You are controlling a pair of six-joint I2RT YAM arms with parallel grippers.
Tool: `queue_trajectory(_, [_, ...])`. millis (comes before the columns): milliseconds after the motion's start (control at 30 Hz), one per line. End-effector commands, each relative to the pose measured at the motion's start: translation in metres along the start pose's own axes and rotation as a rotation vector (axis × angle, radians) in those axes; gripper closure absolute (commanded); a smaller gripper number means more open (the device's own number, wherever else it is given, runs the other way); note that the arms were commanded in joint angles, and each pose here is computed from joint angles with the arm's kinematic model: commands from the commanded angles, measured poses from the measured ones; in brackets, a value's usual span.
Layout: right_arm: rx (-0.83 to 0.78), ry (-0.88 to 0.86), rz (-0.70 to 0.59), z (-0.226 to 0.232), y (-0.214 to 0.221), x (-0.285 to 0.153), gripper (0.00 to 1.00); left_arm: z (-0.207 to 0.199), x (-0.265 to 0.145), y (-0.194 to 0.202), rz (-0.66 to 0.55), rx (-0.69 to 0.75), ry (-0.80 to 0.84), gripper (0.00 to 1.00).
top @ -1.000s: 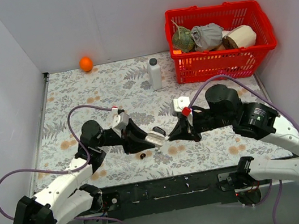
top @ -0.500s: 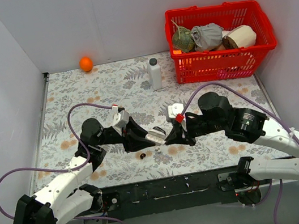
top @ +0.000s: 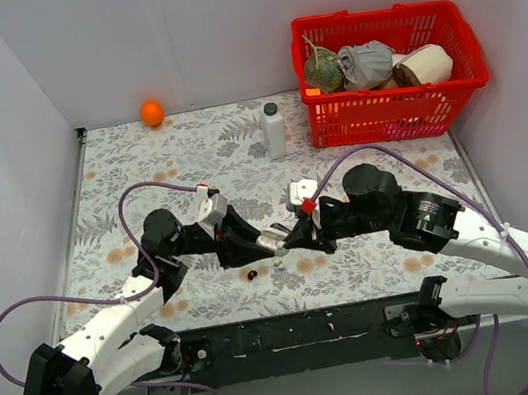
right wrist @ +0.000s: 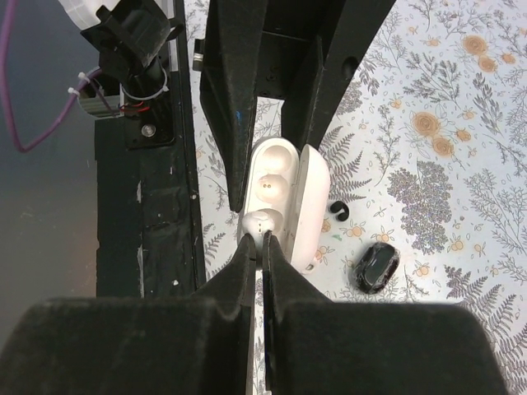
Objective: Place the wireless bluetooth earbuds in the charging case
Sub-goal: Place the earbud in the charging case.
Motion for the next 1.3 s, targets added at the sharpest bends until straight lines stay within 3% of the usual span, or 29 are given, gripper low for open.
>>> queue_trajectory(0, [-0.014, 0.029, -0.047, -0.003, -0.006, 0.004, 0.99, -0.005, -0.001, -0.007, -0.022, 0.039, 0.003, 1.00])
queue_trajectory(533, [0.019, 0.003, 0.013, -0.001, 0.007, 0.010, 0.99, -0.003, 0.000, -0.009, -0.039, 0.045, -0.017, 1.00])
queue_trajectory(867, [0.024, 0.046, -0.011, -0.003, -0.002, 0.005, 0.70, -0.002, -0.001, -0.006, -0.040, 0.042, -0.033, 1.00])
queue_trajectory(1167, [0.014, 0.120, -0.087, -0.002, -0.025, -0.017, 0.52, -0.001, -0.003, 0.000, -0.034, 0.042, -0.060, 1.00])
queue_trajectory(1267, [0.041, 0.259, -0.137, -0.008, -0.022, -0.034, 0.52, -0.001, -0.006, 0.003, -0.036, 0.044, -0.116, 1.00])
Point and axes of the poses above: each gripper's point midway between its finger pads, its own x axis out along the fingers, its own z axis along the line the jaws close on, y = z × x, the point moved 8 cm from there along -x, back along the fingers, and after that the axes turned 3 degrees about x, right-handed, at the moved point
